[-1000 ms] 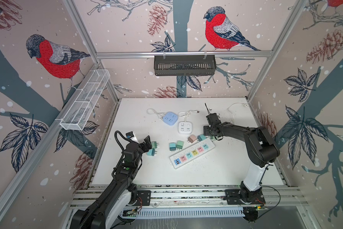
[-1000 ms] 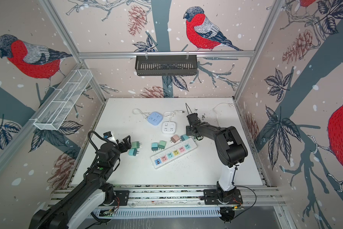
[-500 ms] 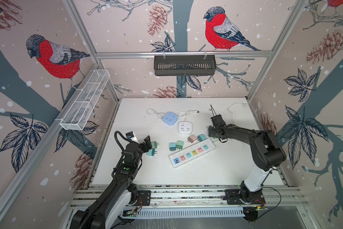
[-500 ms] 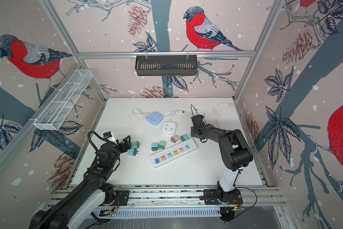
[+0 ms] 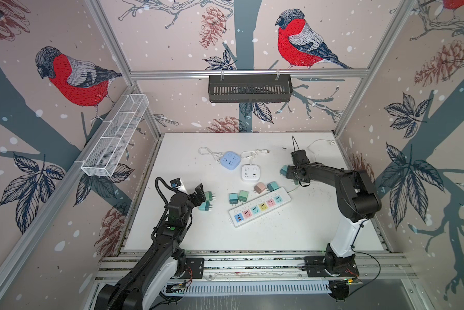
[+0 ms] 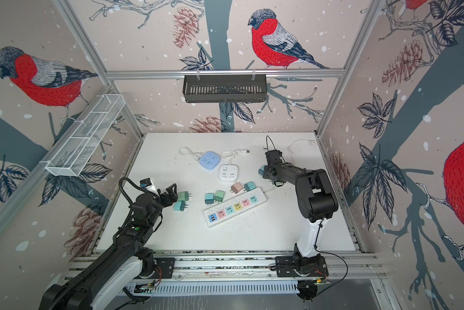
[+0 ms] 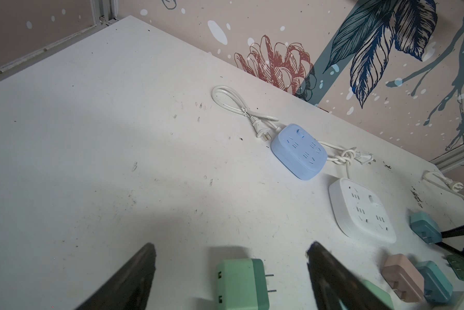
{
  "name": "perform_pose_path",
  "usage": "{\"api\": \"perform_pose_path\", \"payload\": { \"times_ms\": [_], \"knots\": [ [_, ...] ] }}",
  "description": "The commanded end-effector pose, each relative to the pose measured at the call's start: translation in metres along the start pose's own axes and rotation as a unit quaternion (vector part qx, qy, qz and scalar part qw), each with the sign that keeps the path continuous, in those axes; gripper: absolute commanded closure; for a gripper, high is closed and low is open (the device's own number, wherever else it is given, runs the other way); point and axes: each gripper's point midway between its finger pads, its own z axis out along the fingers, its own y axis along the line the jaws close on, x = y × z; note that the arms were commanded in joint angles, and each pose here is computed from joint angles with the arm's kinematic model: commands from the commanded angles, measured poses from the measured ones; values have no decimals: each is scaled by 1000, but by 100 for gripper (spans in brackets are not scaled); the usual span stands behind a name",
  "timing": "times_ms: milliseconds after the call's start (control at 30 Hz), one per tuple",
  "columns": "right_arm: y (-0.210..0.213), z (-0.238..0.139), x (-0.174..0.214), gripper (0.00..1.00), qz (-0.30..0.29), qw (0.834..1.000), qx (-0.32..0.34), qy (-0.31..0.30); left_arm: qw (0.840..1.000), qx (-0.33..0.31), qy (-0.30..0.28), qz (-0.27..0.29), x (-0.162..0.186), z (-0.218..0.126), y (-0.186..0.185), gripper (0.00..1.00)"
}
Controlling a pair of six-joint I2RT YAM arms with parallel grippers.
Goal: Insert the plug
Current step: 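Close the right gripper on the teal adapter's body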
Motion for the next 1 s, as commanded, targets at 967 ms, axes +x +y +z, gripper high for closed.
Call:
{"api": "perform_pose_path", "payload": {
  "times_ms": [967],
  "knots": [
    [78,-54,-43,23,2,993,-86,-81,1000,12,-24,1,-10,-1,-6,11]
  ]
}}
